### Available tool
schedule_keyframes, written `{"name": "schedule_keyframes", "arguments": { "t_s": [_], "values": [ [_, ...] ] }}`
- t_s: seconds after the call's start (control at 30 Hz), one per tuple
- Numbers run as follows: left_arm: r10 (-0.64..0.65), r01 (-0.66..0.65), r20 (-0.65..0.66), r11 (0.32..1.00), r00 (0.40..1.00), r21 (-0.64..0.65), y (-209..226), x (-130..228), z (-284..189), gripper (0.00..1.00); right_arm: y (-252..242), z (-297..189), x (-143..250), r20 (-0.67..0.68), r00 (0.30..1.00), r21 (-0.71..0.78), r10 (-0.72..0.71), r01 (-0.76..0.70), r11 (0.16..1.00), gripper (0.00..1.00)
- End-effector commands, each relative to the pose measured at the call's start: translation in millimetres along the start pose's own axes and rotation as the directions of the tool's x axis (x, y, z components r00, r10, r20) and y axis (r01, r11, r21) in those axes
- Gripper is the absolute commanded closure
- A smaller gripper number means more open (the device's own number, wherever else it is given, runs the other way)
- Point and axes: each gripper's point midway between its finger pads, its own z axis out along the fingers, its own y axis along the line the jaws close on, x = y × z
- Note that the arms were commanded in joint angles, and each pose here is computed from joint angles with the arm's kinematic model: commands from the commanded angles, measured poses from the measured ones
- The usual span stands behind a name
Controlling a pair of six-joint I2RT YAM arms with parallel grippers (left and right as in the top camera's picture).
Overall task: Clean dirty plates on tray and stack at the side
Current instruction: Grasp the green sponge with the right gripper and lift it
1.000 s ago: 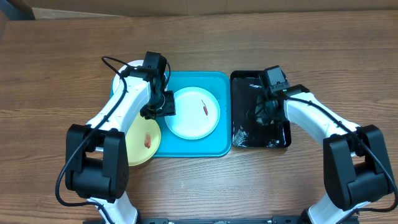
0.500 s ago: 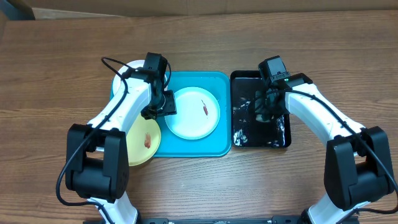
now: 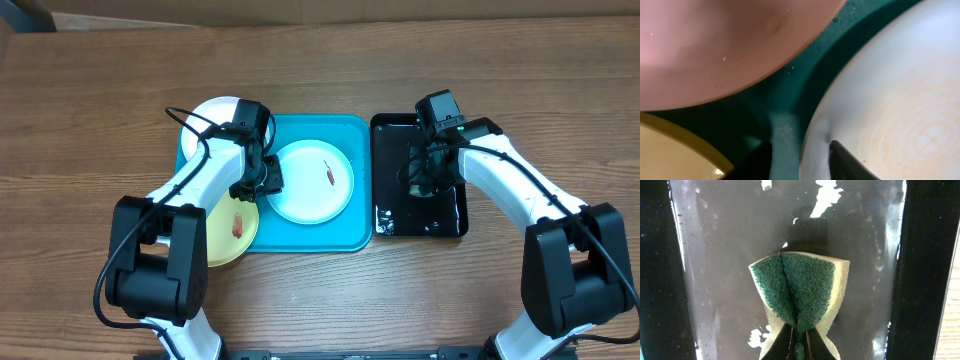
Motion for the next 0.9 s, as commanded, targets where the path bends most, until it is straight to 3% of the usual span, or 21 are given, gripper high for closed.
{"name": "schedule_keyframes", "arguments": {
  "t_s": [0.0,0.3,0.37,0.43,0.7,0.87],
  "values": [
    [-0.005,0.005,-0.002,1.0,1.0,-0.01,-0.5,1.7,4.8,0.75,4.4,-6.7,-10.6,0.031,1.0,-0.019,-0.003,0.003,1.0,0.96],
    [-0.005,0.005,0.001,1.0,1.0,-0.009,-0.7,0.9,4.9,0.73,0.2,16.2,1.6,0.04,0.999,-0.019,0.0,0.0,1.0,0.96],
    [-0.004,0.004,0.001,1.0,1.0,-0.009,-0.7,0.9,4.9,0.8,-0.1,19.1,3.0,0.043,0.999,-0.02,0.0,0.0,1.0,0.96],
    [-0.005,0.005,0.001,1.0,1.0,-0.009,-0.7,1.0,4.9,0.96,-0.6,19.9,4.5,0.04,0.999,-0.019,0.0,0.0,1.0,0.96],
    [-0.005,0.005,0.001,1.0,1.0,-0.009,-0.7,1.0,4.9,0.95,5.3,-17.8,-15.0,0.027,1.0,-0.015,-0.001,0.001,1.0,0.96],
    [-0.005,0.005,0.001,1.0,1.0,-0.009,-0.7,1.0,4.9,0.95,6.3,-11.5,-8.9,0.016,1.0,-0.013,-0.008,0.008,1.0,0.96]
  ]
}}
